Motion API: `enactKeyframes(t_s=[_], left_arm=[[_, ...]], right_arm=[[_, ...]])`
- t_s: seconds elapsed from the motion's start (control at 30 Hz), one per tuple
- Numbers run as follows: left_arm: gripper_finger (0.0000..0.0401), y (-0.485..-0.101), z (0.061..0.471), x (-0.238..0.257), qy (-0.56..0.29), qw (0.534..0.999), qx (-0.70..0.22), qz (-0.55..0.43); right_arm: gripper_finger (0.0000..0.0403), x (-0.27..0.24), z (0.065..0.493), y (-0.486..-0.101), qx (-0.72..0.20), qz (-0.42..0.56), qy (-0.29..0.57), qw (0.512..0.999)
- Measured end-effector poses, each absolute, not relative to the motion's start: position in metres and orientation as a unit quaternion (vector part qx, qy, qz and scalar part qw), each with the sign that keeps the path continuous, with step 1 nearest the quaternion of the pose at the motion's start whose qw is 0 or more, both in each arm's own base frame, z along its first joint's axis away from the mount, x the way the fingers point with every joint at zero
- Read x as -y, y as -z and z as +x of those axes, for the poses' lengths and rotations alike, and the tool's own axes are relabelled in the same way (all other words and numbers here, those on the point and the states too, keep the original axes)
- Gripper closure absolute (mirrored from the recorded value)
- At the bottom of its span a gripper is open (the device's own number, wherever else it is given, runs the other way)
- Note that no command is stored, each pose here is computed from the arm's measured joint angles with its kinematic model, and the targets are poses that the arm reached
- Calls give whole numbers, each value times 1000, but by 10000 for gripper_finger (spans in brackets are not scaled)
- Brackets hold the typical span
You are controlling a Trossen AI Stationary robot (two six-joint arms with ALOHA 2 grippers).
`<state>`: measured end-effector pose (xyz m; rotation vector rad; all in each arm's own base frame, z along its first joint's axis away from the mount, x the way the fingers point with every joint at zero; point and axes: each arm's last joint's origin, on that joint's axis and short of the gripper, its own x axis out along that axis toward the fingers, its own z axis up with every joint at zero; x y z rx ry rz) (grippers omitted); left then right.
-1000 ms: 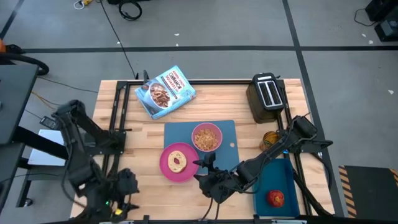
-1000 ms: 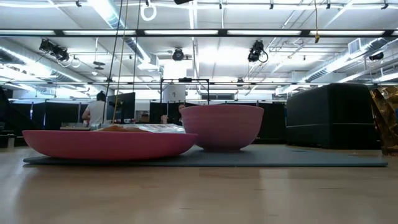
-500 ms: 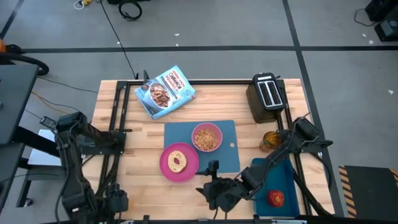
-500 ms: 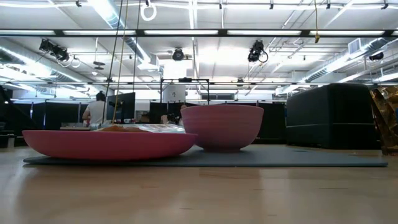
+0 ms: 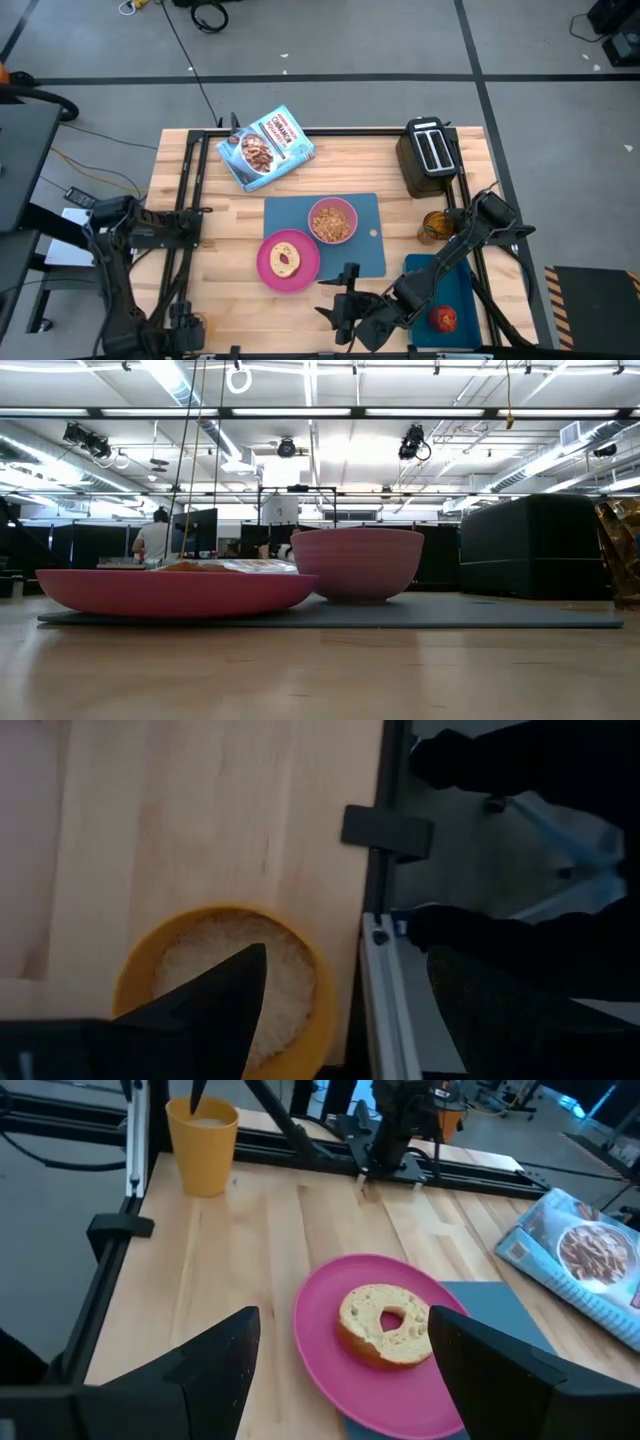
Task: Arrange a breakfast setting
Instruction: Put the orange cup on the top right of the blue placemat
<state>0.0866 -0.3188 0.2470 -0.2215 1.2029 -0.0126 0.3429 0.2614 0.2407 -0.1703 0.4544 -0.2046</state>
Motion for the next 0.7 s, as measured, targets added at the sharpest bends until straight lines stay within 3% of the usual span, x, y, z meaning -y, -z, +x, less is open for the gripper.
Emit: enactKeyframes(t_s=[0.33,0.7], left_arm=[[127,-240,86,314,-39,788,-602,-124],[214,-225,92,320,-33,778,-620,-95]], right_arm=[[106,-262,343,-241,-221,-73,102,967],[106,-262,344,-241,-220,-75,100,968]])
